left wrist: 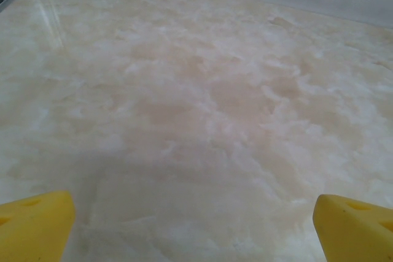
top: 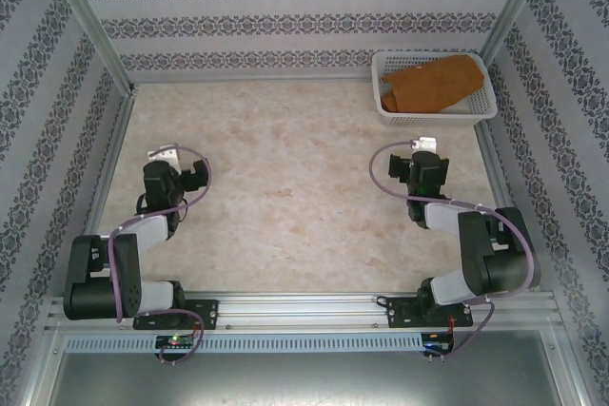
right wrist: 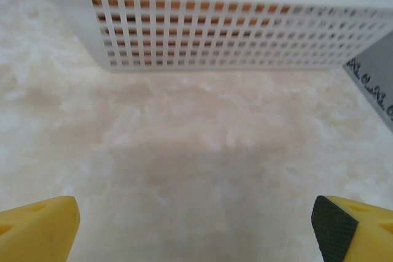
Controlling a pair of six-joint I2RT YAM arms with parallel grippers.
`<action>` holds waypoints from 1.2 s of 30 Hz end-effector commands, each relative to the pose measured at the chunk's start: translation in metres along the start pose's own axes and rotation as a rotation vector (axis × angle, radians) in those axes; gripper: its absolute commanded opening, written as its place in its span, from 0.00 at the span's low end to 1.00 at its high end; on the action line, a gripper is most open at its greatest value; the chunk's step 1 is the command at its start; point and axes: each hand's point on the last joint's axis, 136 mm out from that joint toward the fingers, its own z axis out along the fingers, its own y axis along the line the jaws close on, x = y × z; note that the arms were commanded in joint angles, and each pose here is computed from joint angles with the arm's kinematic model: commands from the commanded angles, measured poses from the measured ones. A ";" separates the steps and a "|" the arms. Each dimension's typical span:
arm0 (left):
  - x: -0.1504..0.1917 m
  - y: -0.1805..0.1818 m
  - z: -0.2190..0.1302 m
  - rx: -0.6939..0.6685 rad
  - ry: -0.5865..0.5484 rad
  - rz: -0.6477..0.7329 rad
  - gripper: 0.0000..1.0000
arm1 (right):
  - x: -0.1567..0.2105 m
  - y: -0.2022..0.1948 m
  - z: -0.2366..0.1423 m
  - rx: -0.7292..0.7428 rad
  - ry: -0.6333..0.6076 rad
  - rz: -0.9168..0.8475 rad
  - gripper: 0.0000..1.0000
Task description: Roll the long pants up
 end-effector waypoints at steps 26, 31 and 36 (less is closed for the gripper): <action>0.013 -0.024 0.033 0.020 -0.027 0.193 1.00 | -0.015 -0.001 -0.004 -0.040 -0.158 0.060 0.98; 0.013 -0.024 0.034 0.020 -0.025 0.193 1.00 | -0.015 -0.001 -0.004 -0.039 -0.160 0.060 0.98; 0.012 -0.025 0.034 0.021 -0.027 0.194 1.00 | -0.015 -0.001 -0.004 -0.040 -0.157 0.059 0.98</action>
